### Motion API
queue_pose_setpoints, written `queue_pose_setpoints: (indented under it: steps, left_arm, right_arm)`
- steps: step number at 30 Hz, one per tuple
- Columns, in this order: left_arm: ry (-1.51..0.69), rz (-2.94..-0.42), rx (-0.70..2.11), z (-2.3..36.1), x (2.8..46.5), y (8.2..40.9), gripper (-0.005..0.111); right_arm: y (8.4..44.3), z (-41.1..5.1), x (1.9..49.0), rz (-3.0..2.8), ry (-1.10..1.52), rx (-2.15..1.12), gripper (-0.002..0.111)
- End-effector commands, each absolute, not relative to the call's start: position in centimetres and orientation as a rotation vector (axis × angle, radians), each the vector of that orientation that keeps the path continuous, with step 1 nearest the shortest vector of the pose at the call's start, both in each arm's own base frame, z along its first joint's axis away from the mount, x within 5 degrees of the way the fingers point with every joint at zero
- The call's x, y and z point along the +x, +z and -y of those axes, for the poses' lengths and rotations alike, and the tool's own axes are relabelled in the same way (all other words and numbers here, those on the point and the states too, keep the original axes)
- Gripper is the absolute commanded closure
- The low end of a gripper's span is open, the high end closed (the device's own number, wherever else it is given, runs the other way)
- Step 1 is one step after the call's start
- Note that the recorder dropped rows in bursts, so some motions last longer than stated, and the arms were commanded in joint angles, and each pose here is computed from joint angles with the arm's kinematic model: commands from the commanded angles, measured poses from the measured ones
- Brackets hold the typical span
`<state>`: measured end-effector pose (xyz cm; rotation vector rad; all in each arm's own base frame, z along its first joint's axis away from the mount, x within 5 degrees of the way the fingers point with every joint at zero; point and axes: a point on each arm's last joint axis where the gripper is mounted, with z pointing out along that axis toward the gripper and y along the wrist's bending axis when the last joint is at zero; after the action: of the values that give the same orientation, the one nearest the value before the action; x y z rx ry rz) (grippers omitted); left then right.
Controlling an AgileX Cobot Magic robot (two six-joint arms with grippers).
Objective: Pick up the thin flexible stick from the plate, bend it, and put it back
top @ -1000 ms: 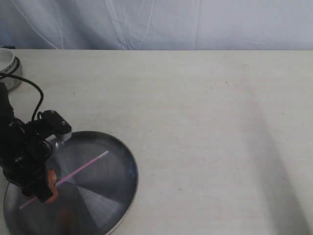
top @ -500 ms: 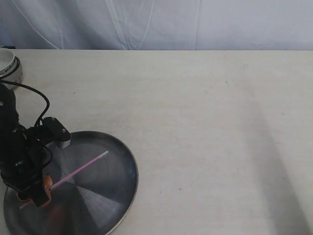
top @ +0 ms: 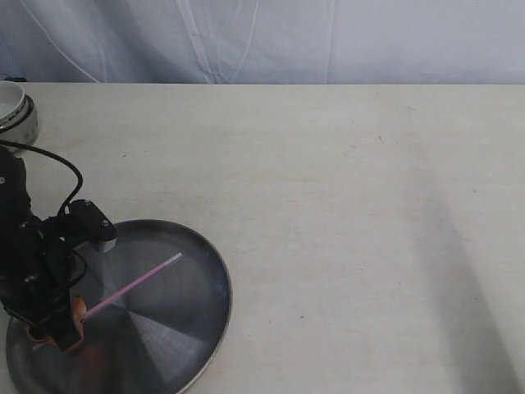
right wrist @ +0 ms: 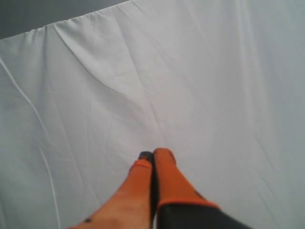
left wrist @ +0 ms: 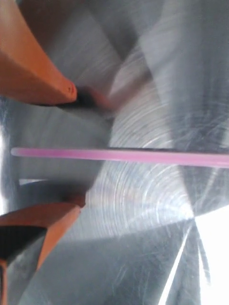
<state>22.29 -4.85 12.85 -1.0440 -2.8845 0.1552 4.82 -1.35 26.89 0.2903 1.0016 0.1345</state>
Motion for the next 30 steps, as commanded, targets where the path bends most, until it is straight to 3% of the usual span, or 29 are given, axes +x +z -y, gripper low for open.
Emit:
queue_pose_setpoints:
  steps: [1, 20, 21, 23, 25, 30]
  left_arm:
    - [0.153, 2.9, -1.038, 4.9, 22.3, 12.8, 0.049]
    - [0.176, 2.859, -0.997, 5.0, 22.4, 11.3, 0.052]
    - [0.178, 2.854, -0.995, 5.0, 22.4, 11.3, 0.056]
    - [0.187, 2.83, -0.989, 5.0, 22.1, 11.3, 0.087]
    - [0.188, 2.826, -0.988, 5.0, 22.1, 11.3, 0.107]
    - [0.29, 2.912, -0.894, 5.9, 23.0, 12.5, 0.107]
  right_arm:
    - [26.7, 1.3, 4.8, -1.006, 0.129, 0.288, 0.109]
    - [26.7, 1.3, 4.8, -1.006, 0.129, 0.288, 0.109]
    - [26.7, 1.3, 4.8, -1.006, 0.129, 0.288, 0.109]
    - [26.7, 1.3, 4.8, -1.006, 0.129, 0.288, 0.109]
    - [26.7, 1.3, 4.8, -1.006, 0.129, 0.288, 0.109]
    - [26.8, 1.4, 4.8, -0.996, 0.13, 0.289, 0.109]
